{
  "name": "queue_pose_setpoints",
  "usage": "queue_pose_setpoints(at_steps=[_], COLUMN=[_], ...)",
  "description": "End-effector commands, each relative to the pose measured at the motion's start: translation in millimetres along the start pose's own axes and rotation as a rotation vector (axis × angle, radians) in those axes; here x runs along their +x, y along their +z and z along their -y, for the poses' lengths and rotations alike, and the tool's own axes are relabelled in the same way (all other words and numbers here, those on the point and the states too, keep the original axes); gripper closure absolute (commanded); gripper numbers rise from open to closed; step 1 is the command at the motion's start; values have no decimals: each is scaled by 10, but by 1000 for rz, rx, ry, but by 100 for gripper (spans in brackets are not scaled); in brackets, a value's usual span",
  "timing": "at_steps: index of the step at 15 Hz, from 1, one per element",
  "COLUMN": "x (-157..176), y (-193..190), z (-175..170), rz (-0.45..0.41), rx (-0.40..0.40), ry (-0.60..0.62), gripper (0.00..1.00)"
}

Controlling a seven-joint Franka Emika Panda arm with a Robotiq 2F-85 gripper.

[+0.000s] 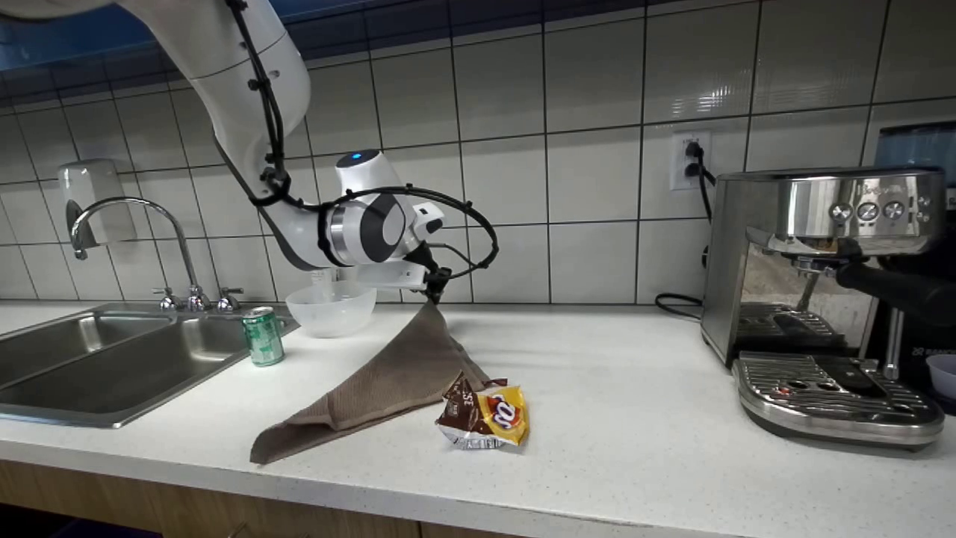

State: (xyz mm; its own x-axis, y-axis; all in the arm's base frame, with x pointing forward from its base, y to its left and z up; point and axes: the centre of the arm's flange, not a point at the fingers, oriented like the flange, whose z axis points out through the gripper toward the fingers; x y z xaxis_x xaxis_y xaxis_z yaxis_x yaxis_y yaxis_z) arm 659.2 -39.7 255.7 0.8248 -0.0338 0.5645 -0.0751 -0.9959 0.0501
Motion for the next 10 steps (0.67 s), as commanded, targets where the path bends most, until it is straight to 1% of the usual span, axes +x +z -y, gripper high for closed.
queue_pose_setpoints(at_steps=[1, 10], x=[-80, -198], y=[-194, -333], z=[-95, -115], rz=[-14, -7], rx=[11, 11], ry=[-34, -30], gripper=[99, 99])
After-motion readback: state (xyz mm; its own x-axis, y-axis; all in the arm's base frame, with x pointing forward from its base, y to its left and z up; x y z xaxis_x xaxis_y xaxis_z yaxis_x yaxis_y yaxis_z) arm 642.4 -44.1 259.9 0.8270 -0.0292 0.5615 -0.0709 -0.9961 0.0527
